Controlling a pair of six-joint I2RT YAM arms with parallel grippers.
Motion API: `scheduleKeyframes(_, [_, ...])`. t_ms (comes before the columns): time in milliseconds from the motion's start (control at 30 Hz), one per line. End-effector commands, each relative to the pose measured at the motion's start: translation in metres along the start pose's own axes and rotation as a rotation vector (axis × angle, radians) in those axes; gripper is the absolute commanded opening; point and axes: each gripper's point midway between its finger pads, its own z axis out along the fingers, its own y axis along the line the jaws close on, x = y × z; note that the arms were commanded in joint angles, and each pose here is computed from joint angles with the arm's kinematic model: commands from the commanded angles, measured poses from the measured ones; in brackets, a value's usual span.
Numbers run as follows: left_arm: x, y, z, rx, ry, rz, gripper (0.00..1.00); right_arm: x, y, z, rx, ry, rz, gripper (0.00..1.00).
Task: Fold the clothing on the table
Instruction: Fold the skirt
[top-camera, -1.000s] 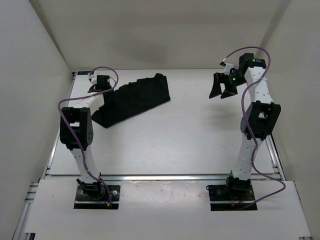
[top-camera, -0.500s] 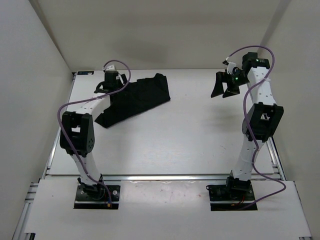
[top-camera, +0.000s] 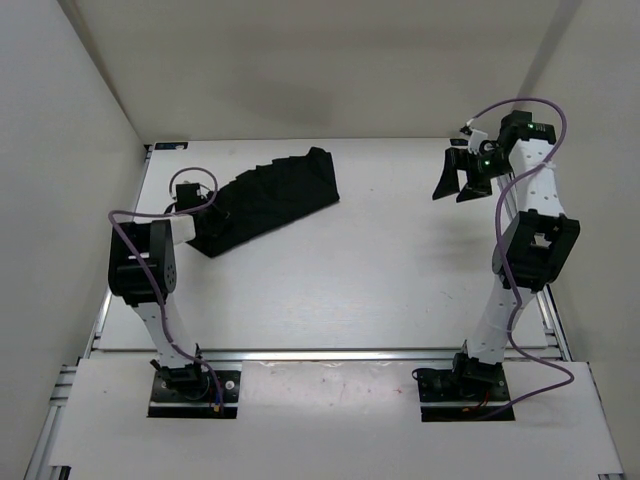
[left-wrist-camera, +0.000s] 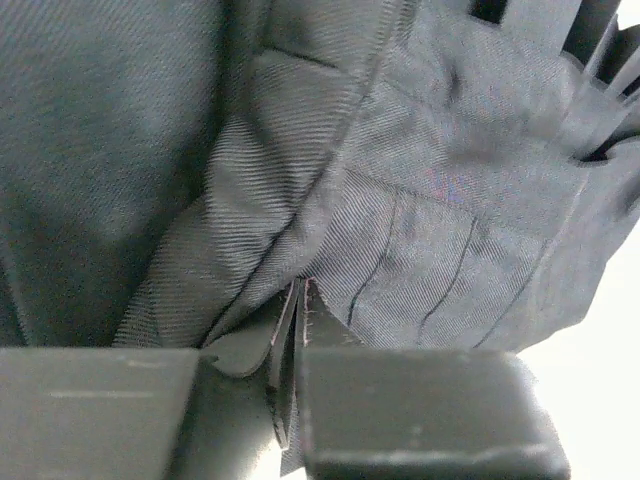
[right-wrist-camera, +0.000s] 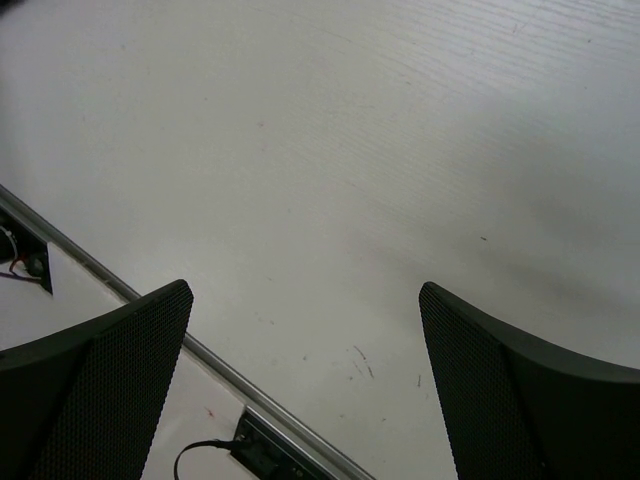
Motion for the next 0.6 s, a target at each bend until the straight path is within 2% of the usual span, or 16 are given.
scheduleKeyframes(0, [0.002, 0.030, -0.008, -0.055, -0.021, -0.178, 0.11, 0.000, 0.015, -0.016, -0.007, -0.034, -0.028, 1.00])
scheduleKeyframes(67, [0.006, 0.052, -0.018, -0.092, -0.059, -0.251, 0.07, 0.002, 0.018, -0.015, -0.007, -0.027, -0.033, 1.00])
scheduleKeyframes(133, [0.002, 0.057, -0.022, -0.074, -0.081, -0.320, 0.05, 0.005, 0.018, -0.015, -0.007, -0.019, -0.031, 0.99])
scheduleKeyframes(200, [0.003, 0.056, -0.019, -0.094, -0.042, -0.303, 0.01, 0.005, 0.022, -0.017, -0.003, -0.026, -0.043, 0.99])
scheduleKeyframes(333, [-0.003, 0.037, -0.022, -0.107, -0.024, -0.157, 0.00, 0.006, 0.024, -0.017, -0.001, -0.023, -0.047, 0.99])
scheduleKeyframes(467, [-0.027, -0.018, -0.039, -0.077, -0.124, 0.097, 0.00, 0.007, 0.025, -0.018, -0.003, -0.025, -0.045, 0.99])
scheduleKeyframes(500, [-0.018, -0.045, -0.043, -0.039, -0.109, 0.163, 0.01, 0.007, 0.024, -0.016, -0.005, -0.023, -0.043, 0.99])
scheduleKeyframes(567, [-0.015, -0.065, -0.045, -0.041, -0.134, 0.274, 0.02, 0.011, 0.023, -0.016, -0.001, -0.016, -0.037, 0.99])
